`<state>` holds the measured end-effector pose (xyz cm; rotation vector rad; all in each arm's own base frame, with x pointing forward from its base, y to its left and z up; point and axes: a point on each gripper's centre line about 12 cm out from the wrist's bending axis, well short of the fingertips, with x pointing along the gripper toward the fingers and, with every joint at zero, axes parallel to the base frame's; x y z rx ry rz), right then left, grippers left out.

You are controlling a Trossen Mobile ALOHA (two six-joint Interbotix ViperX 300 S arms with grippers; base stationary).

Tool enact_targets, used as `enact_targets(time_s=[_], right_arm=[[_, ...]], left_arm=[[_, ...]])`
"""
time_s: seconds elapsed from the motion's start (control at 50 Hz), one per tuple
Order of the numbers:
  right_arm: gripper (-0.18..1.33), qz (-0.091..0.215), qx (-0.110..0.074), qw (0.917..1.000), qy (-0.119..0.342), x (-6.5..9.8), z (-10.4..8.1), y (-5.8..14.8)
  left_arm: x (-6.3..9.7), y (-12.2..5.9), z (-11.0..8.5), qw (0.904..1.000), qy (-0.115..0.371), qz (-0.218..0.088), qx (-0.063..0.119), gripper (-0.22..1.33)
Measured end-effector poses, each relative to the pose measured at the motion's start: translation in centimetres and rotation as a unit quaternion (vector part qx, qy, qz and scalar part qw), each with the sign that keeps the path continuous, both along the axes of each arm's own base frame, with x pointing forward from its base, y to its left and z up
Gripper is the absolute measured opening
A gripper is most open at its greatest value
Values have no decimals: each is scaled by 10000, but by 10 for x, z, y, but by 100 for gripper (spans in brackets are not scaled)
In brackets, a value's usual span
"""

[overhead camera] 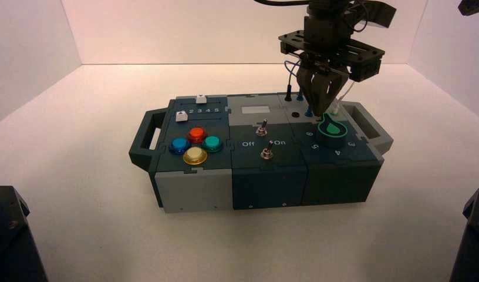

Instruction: Turn the knob to position 2.

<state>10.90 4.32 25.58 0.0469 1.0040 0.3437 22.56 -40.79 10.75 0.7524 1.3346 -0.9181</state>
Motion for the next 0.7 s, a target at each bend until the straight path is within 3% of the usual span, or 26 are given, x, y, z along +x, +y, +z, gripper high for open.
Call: enact_targets(time_s=[0.2, 0.3, 0.7], right_arm=[[-15, -10, 6, 10000, -12, 0, 0, 0], [-15, -3, -7, 10000, -1, 0, 0, 0], [-15, 3, -6, 10000, -8, 0, 0, 0]], left_arm=[[-4, -2, 0, 10000, 57, -30, 65, -16], [-13, -6, 0, 9998, 48, -152, 79, -16], [-12, -5, 0, 9997, 14, -203, 167, -16]])
